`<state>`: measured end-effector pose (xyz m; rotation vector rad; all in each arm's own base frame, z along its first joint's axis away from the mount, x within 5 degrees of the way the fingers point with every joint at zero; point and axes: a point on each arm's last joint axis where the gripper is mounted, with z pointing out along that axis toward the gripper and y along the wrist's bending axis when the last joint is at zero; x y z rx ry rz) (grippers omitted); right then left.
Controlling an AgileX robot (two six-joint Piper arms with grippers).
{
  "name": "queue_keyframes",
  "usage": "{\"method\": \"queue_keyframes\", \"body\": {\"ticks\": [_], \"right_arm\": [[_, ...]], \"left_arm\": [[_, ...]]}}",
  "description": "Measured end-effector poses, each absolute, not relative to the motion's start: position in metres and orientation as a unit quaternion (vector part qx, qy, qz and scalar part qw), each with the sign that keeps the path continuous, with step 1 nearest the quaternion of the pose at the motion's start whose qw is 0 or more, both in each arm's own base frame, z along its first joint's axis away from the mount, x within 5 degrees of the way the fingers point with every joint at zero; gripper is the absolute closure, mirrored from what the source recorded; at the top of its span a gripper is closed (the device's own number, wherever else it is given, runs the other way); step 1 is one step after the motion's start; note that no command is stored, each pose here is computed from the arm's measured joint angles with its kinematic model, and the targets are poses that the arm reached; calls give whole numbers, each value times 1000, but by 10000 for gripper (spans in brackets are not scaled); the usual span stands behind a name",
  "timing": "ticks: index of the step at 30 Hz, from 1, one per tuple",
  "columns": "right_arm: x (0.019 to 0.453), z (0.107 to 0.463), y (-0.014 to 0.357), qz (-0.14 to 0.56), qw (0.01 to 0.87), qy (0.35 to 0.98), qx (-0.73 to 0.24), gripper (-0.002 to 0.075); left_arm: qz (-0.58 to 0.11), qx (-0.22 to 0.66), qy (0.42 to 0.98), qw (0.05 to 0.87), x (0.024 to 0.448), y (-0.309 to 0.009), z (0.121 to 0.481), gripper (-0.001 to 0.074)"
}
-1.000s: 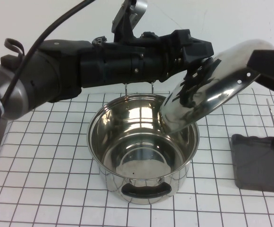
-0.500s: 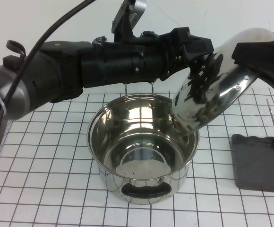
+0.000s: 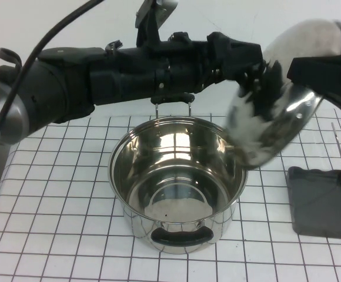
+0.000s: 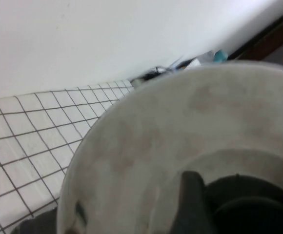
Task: Put pot lid on rack
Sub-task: Hand over the pot lid, then place the pot lid on the pot rack
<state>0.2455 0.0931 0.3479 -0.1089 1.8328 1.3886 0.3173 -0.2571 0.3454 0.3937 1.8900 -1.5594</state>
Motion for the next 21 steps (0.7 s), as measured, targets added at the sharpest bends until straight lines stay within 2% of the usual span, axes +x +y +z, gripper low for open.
{"method": "queue_keyframes", "body": {"ticks": [2, 5, 7, 10, 15, 17, 21], "right_arm": [[246, 350, 93, 541, 421, 726, -62, 679], [247, 352, 93, 528, 436, 724, -82, 692], [247, 353, 93, 520, 445, 722, -98, 693], [247, 354, 93, 504, 464, 719, -119, 694], [248, 357, 93, 488, 480, 715, -141, 694], [248, 361, 93, 479, 486, 714, -155, 694], [245, 368, 93, 424, 491, 729, -219, 694]], "left_arm": [[-591, 168, 720, 323, 317, -256, 344, 290], [-597, 184, 715, 315, 317, -250, 344, 185], [-605, 188, 710, 307, 319, -243, 345, 165], [-620, 185, 705, 292, 325, -228, 347, 177], [-645, 182, 695, 261, 330, -202, 349, 286], [-643, 195, 697, 250, 331, -191, 348, 370], [-592, 234, 731, 246, 331, -172, 341, 631]]}}
